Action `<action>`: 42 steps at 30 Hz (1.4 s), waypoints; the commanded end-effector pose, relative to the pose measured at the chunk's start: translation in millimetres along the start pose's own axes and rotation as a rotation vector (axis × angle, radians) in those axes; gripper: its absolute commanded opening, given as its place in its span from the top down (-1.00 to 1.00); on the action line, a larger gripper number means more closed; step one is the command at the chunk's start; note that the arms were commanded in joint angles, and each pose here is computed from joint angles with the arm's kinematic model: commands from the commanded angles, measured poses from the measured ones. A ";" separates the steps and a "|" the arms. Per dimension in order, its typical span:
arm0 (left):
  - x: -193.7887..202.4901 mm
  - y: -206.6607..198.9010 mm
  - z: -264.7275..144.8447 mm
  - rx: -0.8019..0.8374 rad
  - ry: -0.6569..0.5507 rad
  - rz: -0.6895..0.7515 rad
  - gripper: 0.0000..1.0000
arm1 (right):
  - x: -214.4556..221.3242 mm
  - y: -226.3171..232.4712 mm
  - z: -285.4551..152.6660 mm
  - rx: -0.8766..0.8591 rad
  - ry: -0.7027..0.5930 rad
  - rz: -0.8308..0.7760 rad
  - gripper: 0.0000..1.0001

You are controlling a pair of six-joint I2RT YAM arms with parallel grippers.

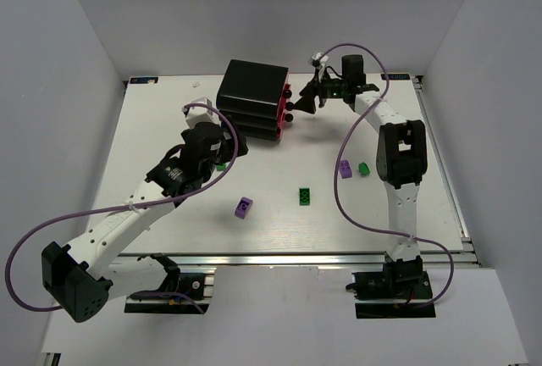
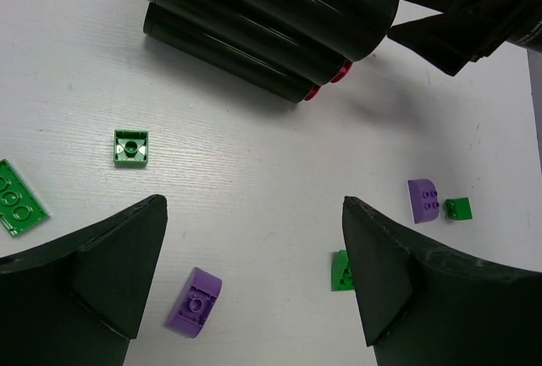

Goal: Sort the legos into containers by color

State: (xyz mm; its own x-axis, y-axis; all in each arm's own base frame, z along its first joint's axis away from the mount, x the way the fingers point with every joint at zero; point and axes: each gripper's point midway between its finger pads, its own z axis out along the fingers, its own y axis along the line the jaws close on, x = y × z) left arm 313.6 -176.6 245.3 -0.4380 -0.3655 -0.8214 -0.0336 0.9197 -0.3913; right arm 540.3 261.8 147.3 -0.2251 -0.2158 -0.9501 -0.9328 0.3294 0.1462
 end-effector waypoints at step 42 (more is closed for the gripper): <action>26.6 10.3 3.0 -0.012 0.053 -0.073 -0.89 | 22.4 6.8 0.2 -0.064 -0.004 -0.232 0.56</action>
State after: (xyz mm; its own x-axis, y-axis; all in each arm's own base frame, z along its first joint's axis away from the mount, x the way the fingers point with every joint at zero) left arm 309.3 -177.9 218.5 -0.4830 -0.3812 -0.7883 -0.0694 0.9141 -0.3995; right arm 535.3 278.9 115.3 -0.0342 -0.2631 -0.9642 -0.9751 0.2204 -0.0256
